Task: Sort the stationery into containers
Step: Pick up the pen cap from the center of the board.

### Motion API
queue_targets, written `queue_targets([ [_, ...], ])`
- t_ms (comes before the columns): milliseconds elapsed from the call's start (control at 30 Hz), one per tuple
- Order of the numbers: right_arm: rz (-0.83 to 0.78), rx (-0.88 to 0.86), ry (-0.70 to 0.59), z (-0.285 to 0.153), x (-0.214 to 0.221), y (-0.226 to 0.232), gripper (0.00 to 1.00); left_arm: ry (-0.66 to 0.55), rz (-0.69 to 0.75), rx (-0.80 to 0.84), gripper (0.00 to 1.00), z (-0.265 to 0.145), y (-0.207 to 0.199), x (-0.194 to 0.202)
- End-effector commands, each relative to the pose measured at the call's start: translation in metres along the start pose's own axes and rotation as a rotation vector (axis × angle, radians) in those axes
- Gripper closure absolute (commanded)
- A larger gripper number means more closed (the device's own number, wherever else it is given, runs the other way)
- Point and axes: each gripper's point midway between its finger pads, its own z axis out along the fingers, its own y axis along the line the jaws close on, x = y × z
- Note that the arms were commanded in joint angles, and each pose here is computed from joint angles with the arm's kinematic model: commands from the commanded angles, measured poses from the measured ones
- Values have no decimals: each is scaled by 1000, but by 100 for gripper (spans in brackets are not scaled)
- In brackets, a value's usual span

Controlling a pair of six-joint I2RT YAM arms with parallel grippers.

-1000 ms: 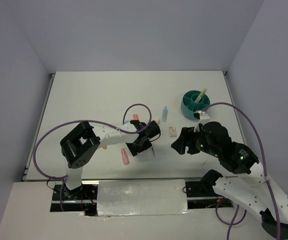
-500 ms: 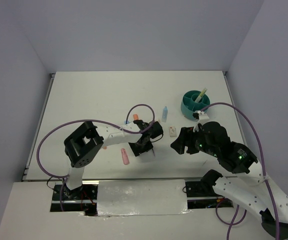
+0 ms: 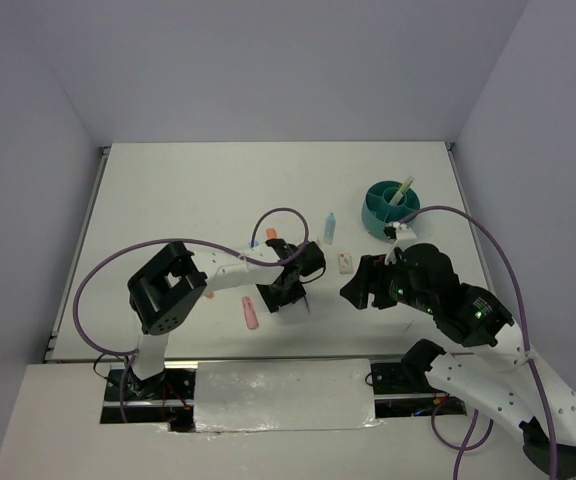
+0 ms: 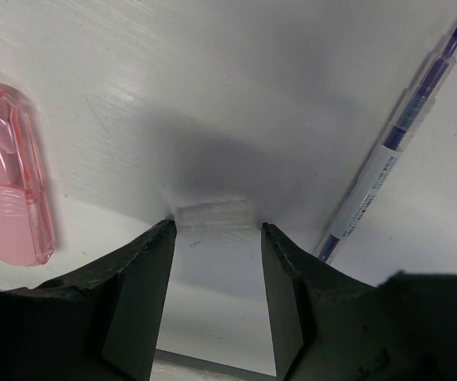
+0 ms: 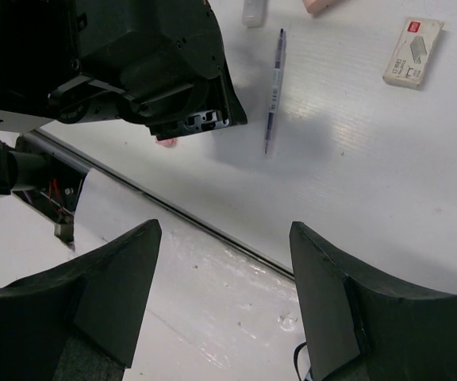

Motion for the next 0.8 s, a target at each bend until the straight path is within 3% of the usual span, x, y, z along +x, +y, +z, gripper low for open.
queue_targets([
  [0, -12, -50, -33, 1, -7, 10, 26, -17, 21, -83, 40, 17, 18, -4],
  [233, -19, -52, -34, 1, -8, 11, 26, -39, 21, -103, 40, 18, 20, -10],
  [433, -24, -54, -41, 0, -10, 12, 26, -39, 32, -105, 47, 19, 20, -9],
  [533, -25, -54, -43, -1, -12, 12, 26, -34, 38, -102, 62, 19, 19, -9],
  [633, -27, -52, -46, 0, -13, 12, 26, -33, 63, -73, 67, 16, 14, -6],
  [767, -23, -52, -46, 1, -13, 12, 26, -45, 260, 79, 74, 16, -16, -6],
])
